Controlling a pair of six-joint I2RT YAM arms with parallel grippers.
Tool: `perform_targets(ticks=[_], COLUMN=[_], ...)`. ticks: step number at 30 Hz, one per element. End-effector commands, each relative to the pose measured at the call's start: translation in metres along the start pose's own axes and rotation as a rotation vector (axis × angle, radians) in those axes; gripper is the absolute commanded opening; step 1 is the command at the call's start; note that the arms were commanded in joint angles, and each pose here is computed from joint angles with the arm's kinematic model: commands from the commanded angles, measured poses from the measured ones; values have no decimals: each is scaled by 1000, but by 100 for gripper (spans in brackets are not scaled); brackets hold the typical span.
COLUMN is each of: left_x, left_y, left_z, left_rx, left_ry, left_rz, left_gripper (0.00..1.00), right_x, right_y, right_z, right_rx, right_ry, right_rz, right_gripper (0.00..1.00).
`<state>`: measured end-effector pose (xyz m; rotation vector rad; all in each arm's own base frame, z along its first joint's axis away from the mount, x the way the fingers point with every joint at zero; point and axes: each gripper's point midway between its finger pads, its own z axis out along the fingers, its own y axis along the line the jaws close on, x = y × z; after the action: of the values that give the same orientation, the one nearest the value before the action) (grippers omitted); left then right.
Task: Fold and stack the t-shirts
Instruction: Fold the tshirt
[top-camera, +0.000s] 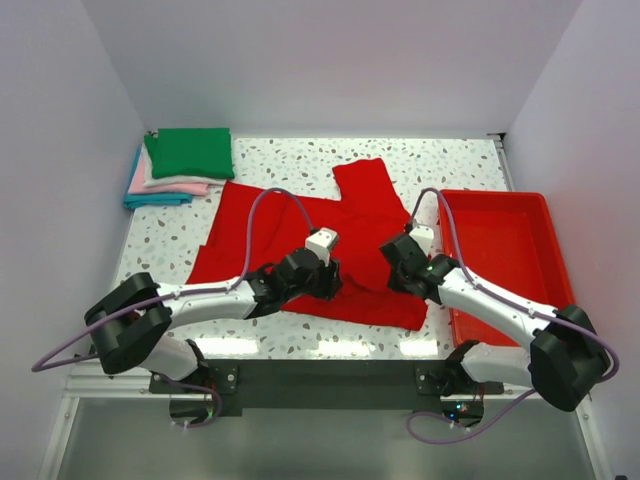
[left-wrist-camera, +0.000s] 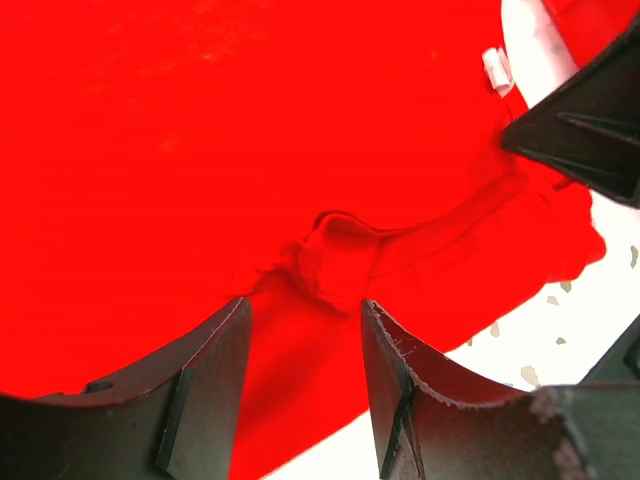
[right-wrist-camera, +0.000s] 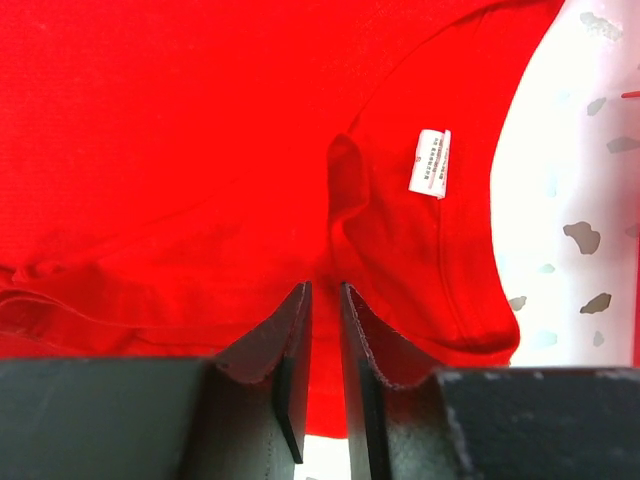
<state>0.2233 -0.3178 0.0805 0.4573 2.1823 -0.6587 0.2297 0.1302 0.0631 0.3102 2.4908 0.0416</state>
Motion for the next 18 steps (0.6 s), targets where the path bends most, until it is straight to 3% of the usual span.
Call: perform_targets(ticks=[1,18], left_x=[-9,-16], left_y=[-16,-28], left_z=[10,35], left_rx=[85,115], left_ry=[-38,-50], left_rz=[71,95], left_gripper=[53,52], right_x=[-4,2], right_y=[2,-3], right_z=[1,10], right_rx=[-12,22], right_ry=[-20,-5], right_rz=[-3,-32], right_gripper=[22,25])
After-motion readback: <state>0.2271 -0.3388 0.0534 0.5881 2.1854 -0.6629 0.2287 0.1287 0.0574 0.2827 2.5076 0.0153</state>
